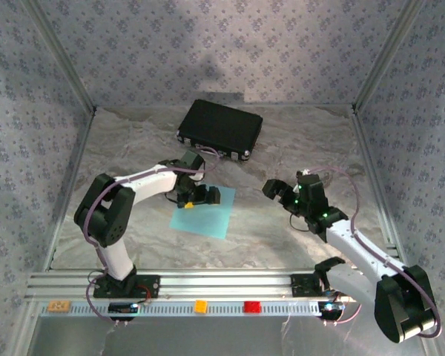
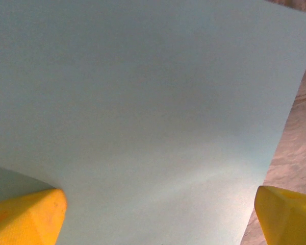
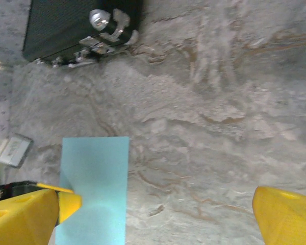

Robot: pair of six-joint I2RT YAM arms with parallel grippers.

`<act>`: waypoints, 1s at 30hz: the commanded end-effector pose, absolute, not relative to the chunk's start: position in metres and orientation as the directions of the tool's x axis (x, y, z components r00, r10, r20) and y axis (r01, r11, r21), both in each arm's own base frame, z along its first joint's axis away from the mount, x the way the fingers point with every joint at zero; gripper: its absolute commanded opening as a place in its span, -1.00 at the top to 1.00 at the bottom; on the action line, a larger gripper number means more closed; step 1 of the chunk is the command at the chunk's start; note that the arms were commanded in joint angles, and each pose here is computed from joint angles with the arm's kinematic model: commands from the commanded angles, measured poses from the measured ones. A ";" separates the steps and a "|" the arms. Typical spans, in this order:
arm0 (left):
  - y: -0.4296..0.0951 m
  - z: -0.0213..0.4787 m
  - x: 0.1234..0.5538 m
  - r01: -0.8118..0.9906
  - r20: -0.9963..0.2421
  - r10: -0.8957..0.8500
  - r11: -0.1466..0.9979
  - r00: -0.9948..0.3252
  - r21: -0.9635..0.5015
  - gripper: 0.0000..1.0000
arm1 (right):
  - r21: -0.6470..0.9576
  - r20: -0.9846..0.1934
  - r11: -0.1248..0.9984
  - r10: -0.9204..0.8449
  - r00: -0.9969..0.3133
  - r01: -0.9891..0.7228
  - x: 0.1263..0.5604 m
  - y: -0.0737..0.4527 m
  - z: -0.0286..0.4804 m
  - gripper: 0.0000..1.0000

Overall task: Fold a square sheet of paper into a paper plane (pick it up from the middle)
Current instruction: Move the square sheet of paper to the center of the table.

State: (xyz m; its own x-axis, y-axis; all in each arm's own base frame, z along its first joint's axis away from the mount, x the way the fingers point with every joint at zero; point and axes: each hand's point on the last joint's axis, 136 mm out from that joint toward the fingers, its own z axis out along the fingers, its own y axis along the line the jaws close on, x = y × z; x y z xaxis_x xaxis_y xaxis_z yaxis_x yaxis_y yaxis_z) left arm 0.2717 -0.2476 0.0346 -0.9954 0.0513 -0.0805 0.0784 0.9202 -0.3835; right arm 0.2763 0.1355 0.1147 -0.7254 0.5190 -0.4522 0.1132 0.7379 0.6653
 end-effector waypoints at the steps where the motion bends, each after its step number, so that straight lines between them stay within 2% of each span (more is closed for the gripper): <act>1: -0.261 0.020 0.264 -0.016 -0.038 -0.033 0.922 -0.999 -0.386 -0.90 | 0.635 -0.469 0.750 0.565 -0.679 0.185 0.276 0.118 0.119 -0.98; 7: -0.285 0.016 0.262 -0.139 -0.037 -0.166 0.910 -0.985 -0.391 -0.90 | 0.705 -0.446 0.688 0.618 -0.648 0.171 0.273 0.112 0.126 -0.98; 10: -0.294 0.029 0.265 -0.131 -0.109 -0.184 0.918 -0.977 -0.375 -0.92 | 0.735 -0.406 0.647 0.660 -0.632 0.204 0.271 0.104 0.121 -0.98; 14: -0.292 0.059 0.275 -0.005 -0.263 -0.080 0.961 -0.962 -0.276 -0.99 | 0.753 -0.393 0.639 0.627 -0.672 0.156 0.268 0.108 0.122 -0.98; 17: -0.280 0.073 0.279 0.067 -0.306 0.010 0.982 -0.952 -0.175 -0.99 | 0.739 -0.413 0.665 0.579 -0.703 0.113 0.266 0.114 0.126 -0.98; 21: -0.266 0.072 0.275 0.111 -0.288 0.082 0.990 -0.954 -0.086 -0.99 | 0.703 -0.419 0.707 0.502 -0.757 0.080 0.264 0.124 0.126 -0.98; 26: -0.273 0.058 0.267 0.091 -0.172 0.065 0.985 -0.983 -0.148 -0.97 | 0.636 -0.374 0.766 0.413 -0.830 0.095 0.264 0.138 0.116 -0.98; 27: -0.274 0.056 0.266 0.082 -0.148 0.061 0.986 -0.987 -0.145 -0.90 | 0.626 -0.367 0.775 0.393 -0.843 0.089 0.264 0.142 0.114 -0.98; 30: -0.277 0.051 0.263 0.066 -0.102 0.054 0.991 -0.993 -0.119 -0.89 | 0.591 -0.344 0.801 0.359 -0.868 0.097 0.265 0.150 0.106 -0.98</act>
